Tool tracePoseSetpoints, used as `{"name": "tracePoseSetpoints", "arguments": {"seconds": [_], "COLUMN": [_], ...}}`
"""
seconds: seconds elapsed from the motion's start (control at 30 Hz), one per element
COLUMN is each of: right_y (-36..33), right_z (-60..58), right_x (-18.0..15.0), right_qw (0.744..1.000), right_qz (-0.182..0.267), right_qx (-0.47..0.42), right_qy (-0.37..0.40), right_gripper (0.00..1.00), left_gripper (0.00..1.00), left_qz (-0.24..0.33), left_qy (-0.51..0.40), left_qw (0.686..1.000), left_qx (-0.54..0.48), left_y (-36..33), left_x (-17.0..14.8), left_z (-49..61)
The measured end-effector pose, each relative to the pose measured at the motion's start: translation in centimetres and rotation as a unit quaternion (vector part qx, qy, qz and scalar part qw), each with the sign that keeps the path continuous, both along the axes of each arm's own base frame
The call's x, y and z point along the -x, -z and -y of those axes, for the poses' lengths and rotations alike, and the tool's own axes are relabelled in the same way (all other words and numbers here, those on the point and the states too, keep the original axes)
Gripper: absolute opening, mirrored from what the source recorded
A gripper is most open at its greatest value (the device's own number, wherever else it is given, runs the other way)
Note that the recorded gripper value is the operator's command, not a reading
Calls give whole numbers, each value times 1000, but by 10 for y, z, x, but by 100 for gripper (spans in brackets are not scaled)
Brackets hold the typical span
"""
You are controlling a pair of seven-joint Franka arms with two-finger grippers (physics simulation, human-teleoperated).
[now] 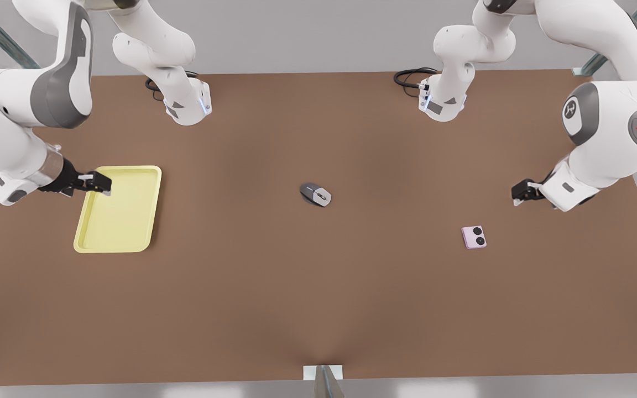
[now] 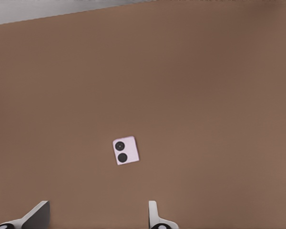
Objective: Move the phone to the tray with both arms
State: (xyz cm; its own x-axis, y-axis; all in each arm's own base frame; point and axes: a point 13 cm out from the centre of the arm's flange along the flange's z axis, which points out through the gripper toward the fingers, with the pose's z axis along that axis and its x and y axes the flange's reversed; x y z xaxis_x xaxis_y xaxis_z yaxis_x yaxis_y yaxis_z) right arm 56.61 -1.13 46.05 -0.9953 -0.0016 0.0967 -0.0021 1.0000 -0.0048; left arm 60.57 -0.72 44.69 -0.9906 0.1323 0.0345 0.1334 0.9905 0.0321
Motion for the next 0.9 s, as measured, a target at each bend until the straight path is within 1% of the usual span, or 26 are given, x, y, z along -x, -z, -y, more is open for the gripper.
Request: {"name": "tracePoseSetpoints", "arguments": {"seconds": [0.07, 0.1, 0.17, 0.23, 0.27, 0.3, 0.37, 0.47, 0.63, 0.73, 0.9], "right_y": [11, 13, 15, 20, 26, 32, 38, 42, 48, 44, 54], "right_z": [2, 3, 6, 7, 7, 6, 6, 3, 2, 7, 7], "right_x": [0, -1, -8, -26, -31, -35, -38, -39, -43, -43, -39], "right_qw": [1000, 1000, 1000, 1000, 1000, 1000, 1000, 1000, 1000, 1000, 999], "right_qz": [-4, -3, 4, 6, 3, 0, -3, -5, -3, 3, -4], "right_qx": [-2, -5, -8, -8, -8, -8, -9, -7, -7, -9, -10], "right_qy": [-2, -3, -3, -7, -9, -11, -15, -22, -29, -26, -30], "right_gripper": [100, 100, 100, 100, 100, 100, 100, 100, 100, 100, 100], "left_gripper": [100, 100, 100, 100, 100, 100, 100, 100, 100, 100, 100], "left_qz": [-12, -30, -73, -97, -100, -96, -75, -44, -11, -1, 2], "left_qy": [1, 1, 0, -9, -15, -22, -37, -64, -93, -103, -107], "left_qw": [1000, 1000, 997, 995, 995, 995, 996, 997, 995, 995, 994], "left_qx": [-1, -1, -1, 3, 7, 10, 12, 16, 15, 12, 9], "left_y": [18, 44, 118, 193, 226, 251, 284, 315, 342, 353, 369], "left_x": [-3, 1, 23, 46, 52, 51, 40, 27, 26, 27, 28], "left_z": [0, 2, 3, 5, 6, 7, 3, -8, -24, -29, -34]}}
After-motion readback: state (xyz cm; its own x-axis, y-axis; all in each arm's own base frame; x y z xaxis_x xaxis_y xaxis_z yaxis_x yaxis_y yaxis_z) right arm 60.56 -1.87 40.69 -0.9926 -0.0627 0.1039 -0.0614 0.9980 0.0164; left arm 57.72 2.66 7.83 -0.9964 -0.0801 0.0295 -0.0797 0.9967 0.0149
